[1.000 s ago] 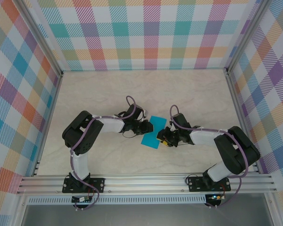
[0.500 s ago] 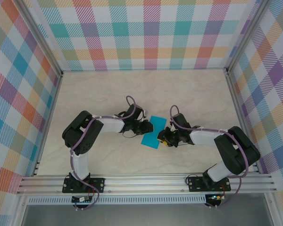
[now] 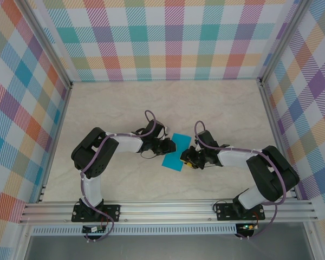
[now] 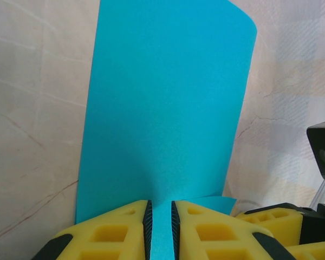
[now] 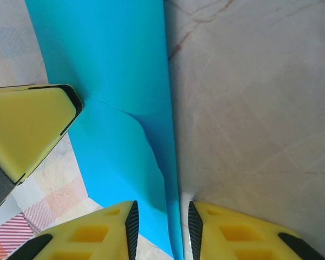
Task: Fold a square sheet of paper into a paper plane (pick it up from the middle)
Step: Fold the triangle a second time at the center of the table.
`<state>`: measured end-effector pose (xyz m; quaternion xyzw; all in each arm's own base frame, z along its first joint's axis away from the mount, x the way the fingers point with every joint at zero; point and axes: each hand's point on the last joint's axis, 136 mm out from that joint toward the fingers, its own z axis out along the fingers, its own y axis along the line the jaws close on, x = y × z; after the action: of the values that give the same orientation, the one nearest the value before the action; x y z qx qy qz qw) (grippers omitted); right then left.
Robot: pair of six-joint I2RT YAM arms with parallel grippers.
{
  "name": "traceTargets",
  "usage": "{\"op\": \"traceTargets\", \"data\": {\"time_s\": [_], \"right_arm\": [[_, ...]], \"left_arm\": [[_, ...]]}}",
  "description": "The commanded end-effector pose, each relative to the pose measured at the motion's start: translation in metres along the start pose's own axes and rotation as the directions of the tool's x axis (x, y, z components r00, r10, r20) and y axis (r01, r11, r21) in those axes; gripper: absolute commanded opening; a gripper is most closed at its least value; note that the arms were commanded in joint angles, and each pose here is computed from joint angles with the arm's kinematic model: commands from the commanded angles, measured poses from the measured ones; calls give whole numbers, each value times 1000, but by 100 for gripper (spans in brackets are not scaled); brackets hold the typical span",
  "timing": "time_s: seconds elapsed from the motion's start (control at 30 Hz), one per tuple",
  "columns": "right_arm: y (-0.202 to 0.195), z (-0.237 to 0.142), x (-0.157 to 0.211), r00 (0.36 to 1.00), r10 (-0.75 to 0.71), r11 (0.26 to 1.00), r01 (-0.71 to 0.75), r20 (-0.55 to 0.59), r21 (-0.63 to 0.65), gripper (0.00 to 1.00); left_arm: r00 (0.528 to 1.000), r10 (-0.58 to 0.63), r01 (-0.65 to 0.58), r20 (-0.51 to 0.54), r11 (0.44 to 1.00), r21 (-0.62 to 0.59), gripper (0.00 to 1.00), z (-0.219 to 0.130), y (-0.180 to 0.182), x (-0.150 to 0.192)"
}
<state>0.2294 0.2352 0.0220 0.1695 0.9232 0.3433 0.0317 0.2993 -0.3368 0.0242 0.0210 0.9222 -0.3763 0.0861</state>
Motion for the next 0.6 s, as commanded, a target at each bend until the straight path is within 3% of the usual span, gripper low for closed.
{"op": "traceTargets", "data": {"time_s": [0.0,0.3,0.57], "right_arm": [[18,-3,-11,997,-56,998,58,49,-32,35],[21,3,-13,997,-61,997,62,38,-42,41],[23,8,-13,998,-60,996,62,25,-58,38]], "left_arm": [[999,-27,25,-30,996,-81,20,-3,18,14],[999,-33,31,-31,997,-76,20,-2,18,15],[999,-37,35,-33,997,-70,20,-1,19,16]]}}
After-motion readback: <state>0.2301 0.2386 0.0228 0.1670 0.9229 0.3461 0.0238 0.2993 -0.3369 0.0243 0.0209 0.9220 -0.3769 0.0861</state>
